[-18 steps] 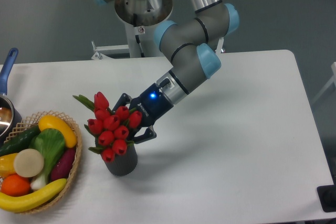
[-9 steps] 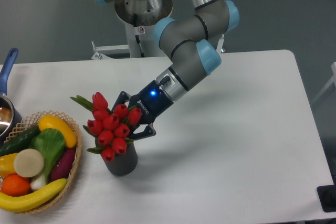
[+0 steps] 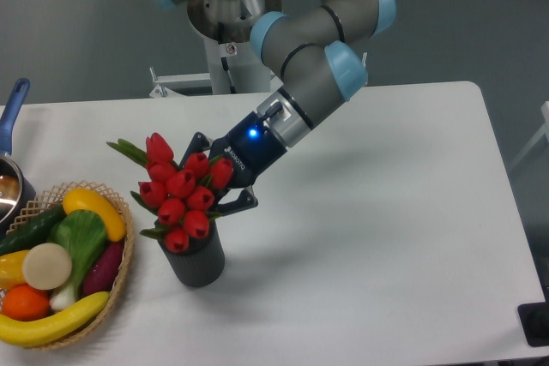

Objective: Pick up the flowers from the vase
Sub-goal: 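Lift the tulip bunch up out of the vase and away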

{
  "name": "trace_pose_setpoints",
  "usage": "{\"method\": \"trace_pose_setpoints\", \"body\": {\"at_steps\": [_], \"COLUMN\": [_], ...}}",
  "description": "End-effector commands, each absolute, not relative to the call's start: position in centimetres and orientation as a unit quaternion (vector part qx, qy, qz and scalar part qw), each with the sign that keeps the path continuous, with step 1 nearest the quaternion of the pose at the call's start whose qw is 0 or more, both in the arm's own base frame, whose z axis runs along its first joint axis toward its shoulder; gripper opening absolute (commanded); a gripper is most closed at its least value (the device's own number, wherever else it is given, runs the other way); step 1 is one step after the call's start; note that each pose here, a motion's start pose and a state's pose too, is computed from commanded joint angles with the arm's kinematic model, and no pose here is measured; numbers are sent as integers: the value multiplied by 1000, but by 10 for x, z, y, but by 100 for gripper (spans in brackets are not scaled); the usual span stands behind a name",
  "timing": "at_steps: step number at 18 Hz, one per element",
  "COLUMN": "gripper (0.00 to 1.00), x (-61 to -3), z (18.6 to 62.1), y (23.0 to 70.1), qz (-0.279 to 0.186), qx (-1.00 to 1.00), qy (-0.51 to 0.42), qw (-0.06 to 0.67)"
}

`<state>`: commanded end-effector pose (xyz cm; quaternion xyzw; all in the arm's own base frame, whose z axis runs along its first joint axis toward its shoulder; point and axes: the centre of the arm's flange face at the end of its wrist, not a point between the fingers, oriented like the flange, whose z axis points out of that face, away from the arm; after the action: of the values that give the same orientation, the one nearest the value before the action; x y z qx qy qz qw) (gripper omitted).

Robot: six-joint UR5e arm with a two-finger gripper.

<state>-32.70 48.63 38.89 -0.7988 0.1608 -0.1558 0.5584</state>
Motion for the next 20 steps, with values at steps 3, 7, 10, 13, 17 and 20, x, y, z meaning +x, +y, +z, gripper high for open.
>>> {"method": "trace_pose_setpoints", "body": {"at_steps": [3,7,10,13,17,20], "gripper": [40,40,37,37,37,37], "x": [-329,-334,-330,-333,-335,-358], "z": [410,433,457,477,490,494], "y": [487,483,475,461,443,424], "qz": [-155,-143,-142,-128,-116,-100], "qx": [-800,-798,-799,-799,-800,-802], "qy": [149,146,130,119,105,80], "qw": [561,567,570,575,580,583]}}
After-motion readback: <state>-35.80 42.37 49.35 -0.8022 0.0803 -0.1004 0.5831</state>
